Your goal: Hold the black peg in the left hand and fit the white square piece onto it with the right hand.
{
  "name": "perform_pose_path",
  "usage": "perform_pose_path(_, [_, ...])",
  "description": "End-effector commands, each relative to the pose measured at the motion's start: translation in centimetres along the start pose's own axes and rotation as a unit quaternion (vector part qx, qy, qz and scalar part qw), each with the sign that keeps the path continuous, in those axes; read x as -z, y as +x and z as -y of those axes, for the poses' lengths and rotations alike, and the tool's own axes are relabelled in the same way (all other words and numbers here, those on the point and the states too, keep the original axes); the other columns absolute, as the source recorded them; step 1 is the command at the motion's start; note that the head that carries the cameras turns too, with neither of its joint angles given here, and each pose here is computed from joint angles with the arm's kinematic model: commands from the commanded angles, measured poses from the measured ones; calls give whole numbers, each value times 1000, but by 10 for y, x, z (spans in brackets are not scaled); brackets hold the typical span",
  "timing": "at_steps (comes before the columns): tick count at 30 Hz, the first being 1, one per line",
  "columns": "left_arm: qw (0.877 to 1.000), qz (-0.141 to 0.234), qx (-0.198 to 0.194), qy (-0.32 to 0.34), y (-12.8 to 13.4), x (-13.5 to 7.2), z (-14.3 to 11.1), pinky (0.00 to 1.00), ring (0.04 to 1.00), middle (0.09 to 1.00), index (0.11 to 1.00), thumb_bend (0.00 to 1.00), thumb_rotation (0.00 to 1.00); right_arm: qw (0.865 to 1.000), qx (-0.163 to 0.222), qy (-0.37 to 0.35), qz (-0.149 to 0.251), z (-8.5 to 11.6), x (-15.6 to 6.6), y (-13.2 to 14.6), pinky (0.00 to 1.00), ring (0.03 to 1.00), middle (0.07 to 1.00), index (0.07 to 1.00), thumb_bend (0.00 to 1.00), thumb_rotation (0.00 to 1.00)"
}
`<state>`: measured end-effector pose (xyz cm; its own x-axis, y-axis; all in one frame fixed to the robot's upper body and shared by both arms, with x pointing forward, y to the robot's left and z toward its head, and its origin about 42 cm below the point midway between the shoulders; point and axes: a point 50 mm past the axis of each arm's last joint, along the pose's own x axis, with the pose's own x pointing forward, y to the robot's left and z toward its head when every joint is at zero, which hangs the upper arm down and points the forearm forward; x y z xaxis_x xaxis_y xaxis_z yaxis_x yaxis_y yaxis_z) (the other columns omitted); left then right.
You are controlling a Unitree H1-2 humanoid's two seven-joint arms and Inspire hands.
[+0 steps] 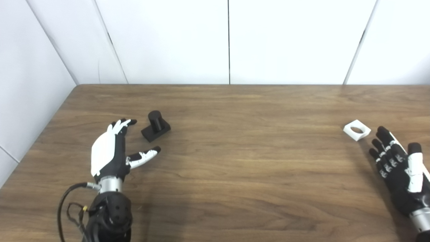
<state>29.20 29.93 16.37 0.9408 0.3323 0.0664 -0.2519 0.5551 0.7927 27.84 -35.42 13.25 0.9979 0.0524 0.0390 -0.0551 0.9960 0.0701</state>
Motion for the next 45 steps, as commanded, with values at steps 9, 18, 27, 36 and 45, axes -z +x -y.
perform_pose_path(9, [999,22,-20,42,41,-6,-2,976,977,932,780,740,301,1000,1,19,-9,-8,13,-4,990,1000,1000,952,697,1000])
perform_pose_path(18, [998,21,-13,55,62,-4,6,973,970,925,782,747,313,1000,4,18,-10,-8,12,-5,983,999,993,947,689,1000])
perform_pose_path(27, [998,16,-12,62,78,-4,11,971,967,923,772,750,314,1000,6,20,-9,-7,11,-6,989,999,989,943,696,1000])
perform_pose_path(36, [998,15,-11,64,88,-7,8,973,967,919,756,705,325,1000,10,18,-12,-7,12,-8,984,993,982,944,712,1000])
perform_pose_path(45, [995,11,-7,99,94,-12,4,994,977,913,679,686,314,1000,12,21,-19,-7,13,-10,984,994,983,955,732,1000])
